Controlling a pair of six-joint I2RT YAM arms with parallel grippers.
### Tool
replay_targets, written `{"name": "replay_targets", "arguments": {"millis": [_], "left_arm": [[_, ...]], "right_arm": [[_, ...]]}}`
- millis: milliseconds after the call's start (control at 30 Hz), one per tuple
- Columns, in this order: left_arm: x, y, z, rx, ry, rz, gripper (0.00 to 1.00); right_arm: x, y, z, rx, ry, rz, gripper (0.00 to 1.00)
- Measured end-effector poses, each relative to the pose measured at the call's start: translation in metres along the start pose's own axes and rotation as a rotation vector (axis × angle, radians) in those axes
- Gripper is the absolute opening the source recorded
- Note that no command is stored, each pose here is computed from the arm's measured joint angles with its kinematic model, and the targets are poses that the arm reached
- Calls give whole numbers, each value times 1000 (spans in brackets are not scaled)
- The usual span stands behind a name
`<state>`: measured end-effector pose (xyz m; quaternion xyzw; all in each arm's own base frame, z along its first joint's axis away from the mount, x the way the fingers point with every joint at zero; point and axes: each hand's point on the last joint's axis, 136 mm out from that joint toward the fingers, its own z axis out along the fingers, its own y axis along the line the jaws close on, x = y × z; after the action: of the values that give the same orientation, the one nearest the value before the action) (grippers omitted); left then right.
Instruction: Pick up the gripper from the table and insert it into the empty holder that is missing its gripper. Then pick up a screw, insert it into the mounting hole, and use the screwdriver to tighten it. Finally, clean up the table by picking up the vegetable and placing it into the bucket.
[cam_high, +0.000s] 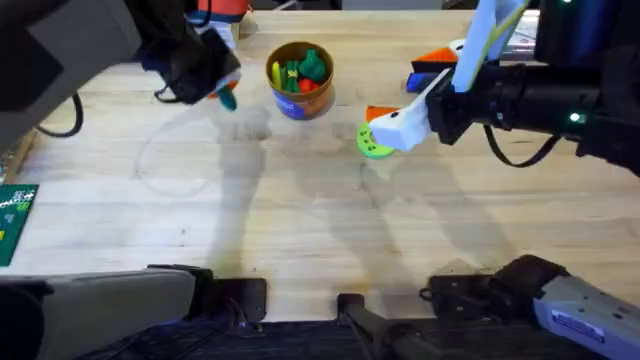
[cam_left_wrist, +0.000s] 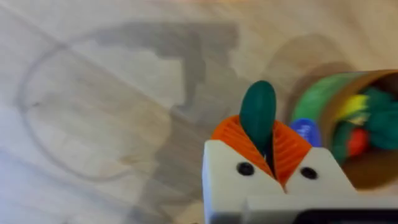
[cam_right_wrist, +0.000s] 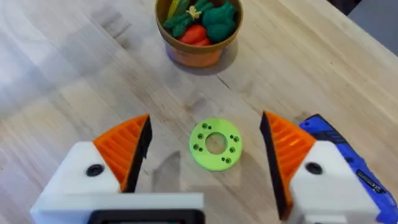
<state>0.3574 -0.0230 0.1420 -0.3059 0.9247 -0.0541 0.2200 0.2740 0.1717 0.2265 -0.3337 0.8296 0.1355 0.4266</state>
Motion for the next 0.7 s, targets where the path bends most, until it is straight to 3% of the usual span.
{"name": "replay_targets", "arguments": {"millis": [133, 367, 533, 700], "left_arm": [[3, -36, -6, 156, 29, 15, 27], [21, -93, -19, 346, 41, 105, 27], [17, -108, -24, 404, 14, 115, 27], [19, -110, -13, 394, 40, 64, 46]], "right_arm": [[0, 0, 0, 0, 0, -16, 994], [0, 0, 0, 0, 0, -31, 994], [0, 0, 0, 0, 0, -32, 994], [0, 0, 0, 0, 0, -32, 994]]}}
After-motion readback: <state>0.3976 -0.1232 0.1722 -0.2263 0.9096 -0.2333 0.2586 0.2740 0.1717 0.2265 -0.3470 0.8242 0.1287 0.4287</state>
